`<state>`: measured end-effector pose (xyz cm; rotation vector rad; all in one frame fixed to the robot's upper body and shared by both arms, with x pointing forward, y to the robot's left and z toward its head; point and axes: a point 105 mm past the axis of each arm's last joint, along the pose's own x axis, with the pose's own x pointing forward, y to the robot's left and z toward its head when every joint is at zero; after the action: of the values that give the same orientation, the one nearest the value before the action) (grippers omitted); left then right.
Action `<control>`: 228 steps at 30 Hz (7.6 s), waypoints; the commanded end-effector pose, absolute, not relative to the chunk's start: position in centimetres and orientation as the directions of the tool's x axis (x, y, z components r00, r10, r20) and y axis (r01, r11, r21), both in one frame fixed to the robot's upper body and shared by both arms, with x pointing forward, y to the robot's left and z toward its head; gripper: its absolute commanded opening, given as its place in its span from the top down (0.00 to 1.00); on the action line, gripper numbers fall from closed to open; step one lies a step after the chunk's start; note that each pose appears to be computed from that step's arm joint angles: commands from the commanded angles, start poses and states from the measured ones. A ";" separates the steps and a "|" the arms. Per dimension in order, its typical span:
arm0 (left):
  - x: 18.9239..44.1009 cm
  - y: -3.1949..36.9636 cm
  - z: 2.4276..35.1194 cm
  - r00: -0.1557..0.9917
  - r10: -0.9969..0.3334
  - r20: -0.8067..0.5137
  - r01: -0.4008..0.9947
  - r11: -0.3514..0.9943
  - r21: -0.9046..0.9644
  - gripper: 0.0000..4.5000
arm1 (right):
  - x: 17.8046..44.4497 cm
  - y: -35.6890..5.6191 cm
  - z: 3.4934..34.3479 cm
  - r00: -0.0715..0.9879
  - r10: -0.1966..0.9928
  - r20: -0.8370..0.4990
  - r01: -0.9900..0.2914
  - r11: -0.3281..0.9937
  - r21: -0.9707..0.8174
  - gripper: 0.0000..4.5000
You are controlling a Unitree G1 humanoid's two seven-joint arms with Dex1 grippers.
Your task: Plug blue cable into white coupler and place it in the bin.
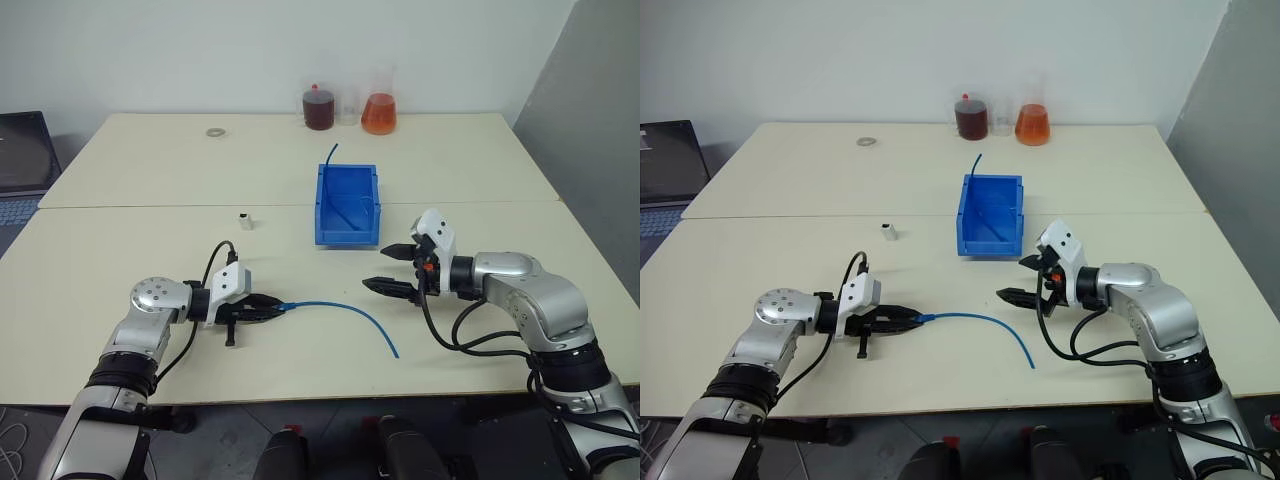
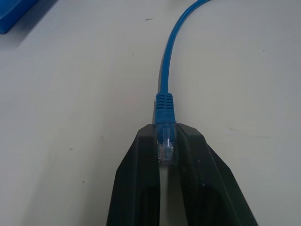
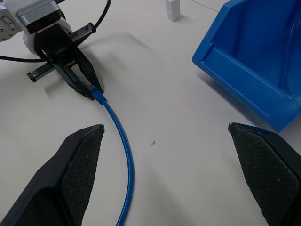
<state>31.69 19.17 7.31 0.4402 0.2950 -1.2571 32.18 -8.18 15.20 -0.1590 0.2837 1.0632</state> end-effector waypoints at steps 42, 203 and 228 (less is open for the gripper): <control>31.1 6.5 20.0 0.475 -0.876 0.086 0.876 0.480 0.047 0.94 | 31.9 -5.0 21.6 0.519 0.851 0.075 -0.657 0.341 0.673 0.00; 45.0 20.6 11.2 0.992 -0.092 -0.083 0.103 0.986 0.135 0.30 | 31.5 -8.5 26.1 0.430 0.867 0.252 -0.837 0.278 0.471 0.98; 38.3 19.5 13.4 0.767 -0.601 -0.223 0.641 0.731 0.235 0.82 | 30.8 -8.1 25.1 0.401 0.898 0.183 -0.856 0.296 0.424 0.98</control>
<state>40.71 21.40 11.44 0.2732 0.1535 -0.4524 31.74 -8.47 24.25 0.5880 0.1260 1.1165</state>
